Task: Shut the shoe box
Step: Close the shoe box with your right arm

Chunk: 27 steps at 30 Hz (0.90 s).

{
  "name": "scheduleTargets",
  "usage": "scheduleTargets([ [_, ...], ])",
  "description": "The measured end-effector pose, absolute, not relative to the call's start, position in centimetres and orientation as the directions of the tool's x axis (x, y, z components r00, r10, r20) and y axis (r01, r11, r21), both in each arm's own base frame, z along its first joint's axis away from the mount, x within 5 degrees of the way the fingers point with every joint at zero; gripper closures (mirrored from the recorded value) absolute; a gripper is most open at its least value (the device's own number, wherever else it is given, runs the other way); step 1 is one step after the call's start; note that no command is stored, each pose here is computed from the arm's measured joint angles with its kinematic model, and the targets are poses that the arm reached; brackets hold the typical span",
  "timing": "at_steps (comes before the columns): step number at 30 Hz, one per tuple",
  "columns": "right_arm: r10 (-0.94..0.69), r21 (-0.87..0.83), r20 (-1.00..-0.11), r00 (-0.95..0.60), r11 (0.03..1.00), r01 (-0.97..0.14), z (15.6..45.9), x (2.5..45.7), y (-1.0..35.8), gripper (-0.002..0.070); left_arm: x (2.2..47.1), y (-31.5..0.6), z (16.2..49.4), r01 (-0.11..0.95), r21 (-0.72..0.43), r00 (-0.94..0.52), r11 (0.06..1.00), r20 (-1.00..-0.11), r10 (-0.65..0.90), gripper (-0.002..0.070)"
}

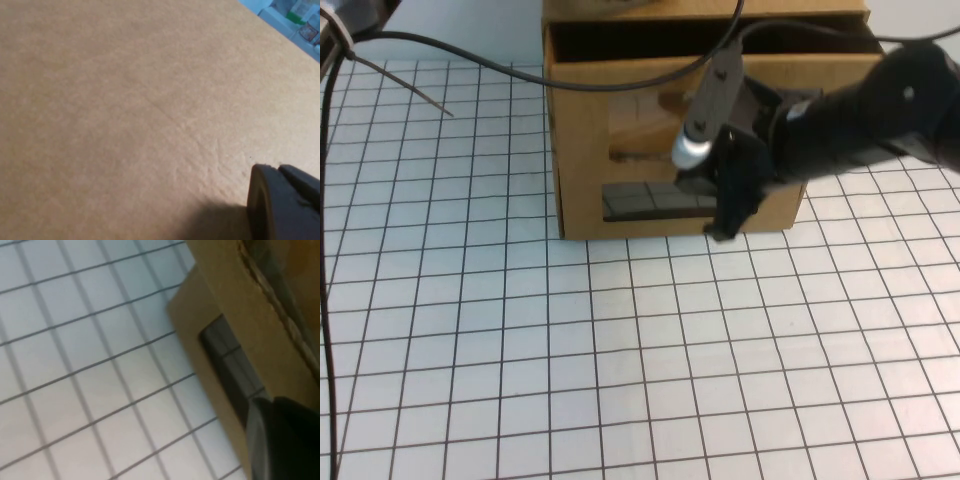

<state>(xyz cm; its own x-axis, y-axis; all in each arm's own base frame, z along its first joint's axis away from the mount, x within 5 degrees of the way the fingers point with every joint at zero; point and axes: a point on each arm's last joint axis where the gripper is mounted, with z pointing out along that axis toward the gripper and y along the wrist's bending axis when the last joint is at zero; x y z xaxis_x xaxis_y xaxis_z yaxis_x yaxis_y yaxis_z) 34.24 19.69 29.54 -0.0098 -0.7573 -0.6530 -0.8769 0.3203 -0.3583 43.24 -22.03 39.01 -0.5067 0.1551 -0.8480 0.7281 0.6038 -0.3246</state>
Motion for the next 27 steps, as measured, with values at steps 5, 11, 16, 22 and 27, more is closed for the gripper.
scheduleTargets([
  [5, -0.735, -0.355, -0.677, -0.02, 0.35, -0.867, 29.7, 37.0, 20.0, 0.0689, 43.2, -22.0, 39.0, 0.728, -0.329, -0.51, 0.601, -0.846, 0.155, 0.068],
  [11, -0.693, -0.323, -0.72, -0.037, 0.382, -0.866, 30.6, 36.1, 19.9, 0.0689, 43.7, -20.6, 39.2, 0.712, -0.371, -0.534, 0.596, -0.838, 0.115, 0.068],
  [16, -0.535, -0.275, -0.845, -0.017, 0.461, -0.844, 32.9, 34.1, 19.8, 0.0689, 44.3, -19.3, 39.7, 0.693, -0.423, -0.549, 0.583, -0.835, 0.047, 0.068],
  [22, -0.356, -0.215, -0.934, 0.0, 0.566, -0.796, 34.9, 33.8, 19.6, 0.0689, 44.0, -19.3, 40.5, 0.7, -0.436, -0.54, 0.566, -0.842, 0.019, 0.068],
  [27, -0.345, -0.185, -0.938, -0.024, 0.559, -0.808, 33.9, 34.3, 20.0, 0.0689, 44.0, -19.2, 40.5, 0.702, -0.432, -0.539, 0.566, -0.842, 0.026, 0.068],
])
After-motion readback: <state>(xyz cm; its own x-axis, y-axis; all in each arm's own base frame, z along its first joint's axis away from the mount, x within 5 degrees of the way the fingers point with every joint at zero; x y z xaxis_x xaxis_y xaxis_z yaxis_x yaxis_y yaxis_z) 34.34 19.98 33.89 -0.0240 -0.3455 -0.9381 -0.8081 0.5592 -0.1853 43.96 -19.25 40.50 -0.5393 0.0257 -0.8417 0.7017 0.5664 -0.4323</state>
